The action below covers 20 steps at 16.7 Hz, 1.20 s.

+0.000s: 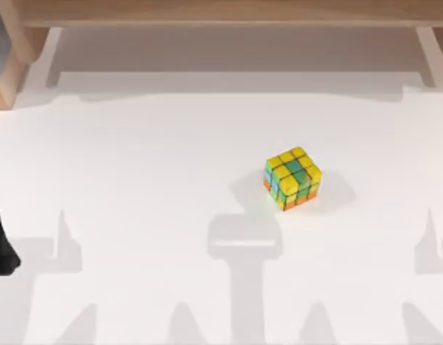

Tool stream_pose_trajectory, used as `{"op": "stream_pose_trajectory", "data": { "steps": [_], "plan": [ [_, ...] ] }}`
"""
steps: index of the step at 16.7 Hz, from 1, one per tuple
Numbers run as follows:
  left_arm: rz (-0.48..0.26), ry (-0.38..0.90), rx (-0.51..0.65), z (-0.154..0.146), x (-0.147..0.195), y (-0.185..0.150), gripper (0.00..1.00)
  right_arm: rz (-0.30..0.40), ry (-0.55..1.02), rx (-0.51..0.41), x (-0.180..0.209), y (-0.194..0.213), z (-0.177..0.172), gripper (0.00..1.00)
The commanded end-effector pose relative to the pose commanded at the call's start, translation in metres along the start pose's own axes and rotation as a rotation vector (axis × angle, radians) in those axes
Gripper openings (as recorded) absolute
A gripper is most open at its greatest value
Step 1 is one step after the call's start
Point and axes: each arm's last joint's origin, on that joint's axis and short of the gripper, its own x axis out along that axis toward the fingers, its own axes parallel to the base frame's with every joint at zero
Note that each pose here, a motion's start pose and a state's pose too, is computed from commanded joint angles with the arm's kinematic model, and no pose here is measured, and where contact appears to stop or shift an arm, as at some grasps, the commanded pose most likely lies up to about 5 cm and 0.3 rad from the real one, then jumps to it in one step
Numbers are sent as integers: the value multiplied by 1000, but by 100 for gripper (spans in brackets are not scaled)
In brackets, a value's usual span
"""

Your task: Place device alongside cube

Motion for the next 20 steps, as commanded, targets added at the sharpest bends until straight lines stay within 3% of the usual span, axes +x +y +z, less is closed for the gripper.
{"op": "stream_pose_trajectory", "data": {
  "steps": [3, 6, 9, 12, 15, 20],
  "plan": [
    [6, 10, 11, 1, 0, 1, 100, 0, 0, 0, 0, 0, 0, 100],
    [41, 96, 99, 12, 3, 5, 100, 0, 0, 0, 0, 0, 0, 100],
    [74, 281, 243, 27, 12, 13, 100, 0, 0, 0, 0, 0, 0, 100],
    [59, 564, 391, 35, 34, 27, 100, 0, 0, 0, 0, 0, 0, 100],
    [-31, 887, 501, 32, 62, 48, 100, 0, 0, 0, 0, 0, 0, 100],
    [-291, 1297, 570, 9, 104, 92, 100, 0, 0, 0, 0, 0, 0, 100]
  ]
}}
